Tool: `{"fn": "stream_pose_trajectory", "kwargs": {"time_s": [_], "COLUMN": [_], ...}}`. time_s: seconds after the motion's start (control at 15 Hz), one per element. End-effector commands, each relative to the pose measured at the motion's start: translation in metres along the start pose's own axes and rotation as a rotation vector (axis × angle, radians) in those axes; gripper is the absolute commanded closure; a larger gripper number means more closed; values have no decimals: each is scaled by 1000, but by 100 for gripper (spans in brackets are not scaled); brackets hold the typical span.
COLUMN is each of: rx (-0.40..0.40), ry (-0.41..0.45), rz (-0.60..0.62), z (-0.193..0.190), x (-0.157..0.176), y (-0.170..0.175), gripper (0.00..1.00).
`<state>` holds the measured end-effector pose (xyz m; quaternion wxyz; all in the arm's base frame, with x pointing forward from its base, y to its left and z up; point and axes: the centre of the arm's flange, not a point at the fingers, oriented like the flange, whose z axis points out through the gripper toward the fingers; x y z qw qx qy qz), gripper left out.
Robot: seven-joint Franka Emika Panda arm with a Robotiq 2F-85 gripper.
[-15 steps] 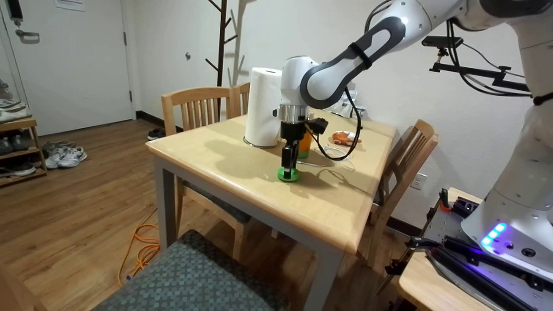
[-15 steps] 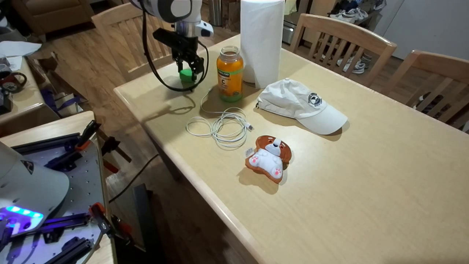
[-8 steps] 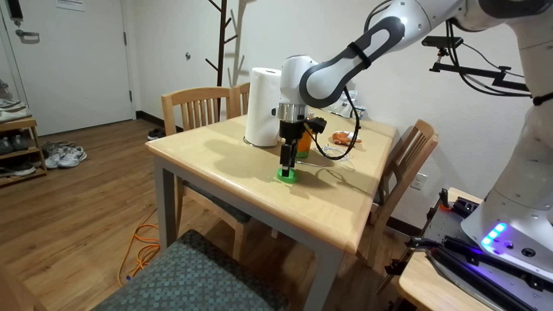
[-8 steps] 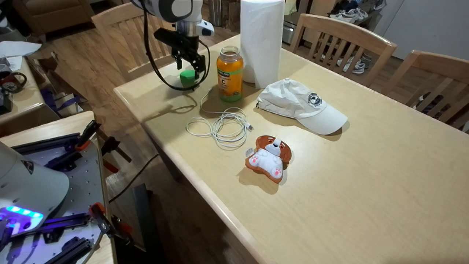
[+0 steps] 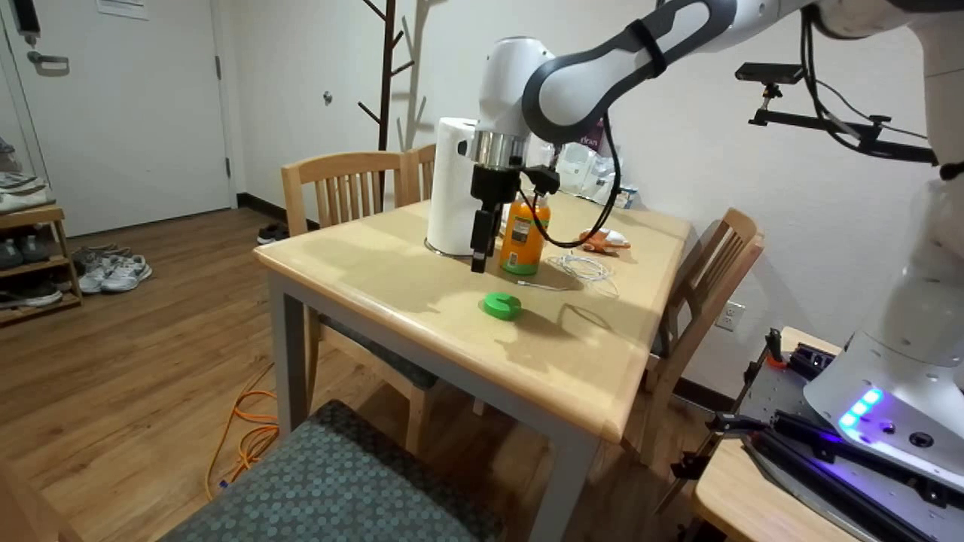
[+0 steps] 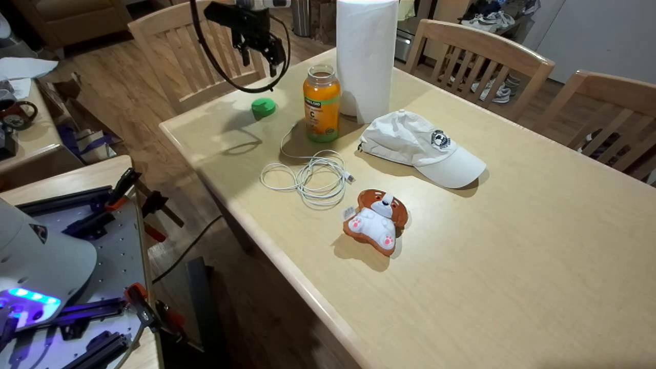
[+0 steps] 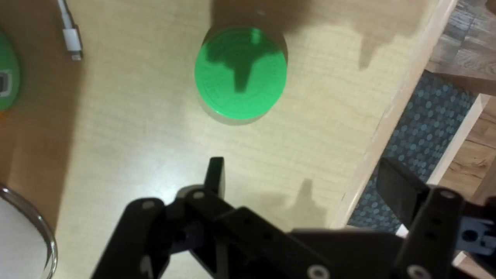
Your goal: Remove the green lid from the top of the container
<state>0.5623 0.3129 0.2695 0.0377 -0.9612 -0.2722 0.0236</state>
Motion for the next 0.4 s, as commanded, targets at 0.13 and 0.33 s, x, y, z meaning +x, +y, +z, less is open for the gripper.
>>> {"fn": "stream_pose_trajectory", "kwargs": {"time_s": [0.13, 0.33], "rx": [-197, -167], "ry": [-62, -52], "rz": [-13, -19], "z": [-23, -19], "x": [-11, -6], "y": [-10, -9], "gripper": [0, 0]}}
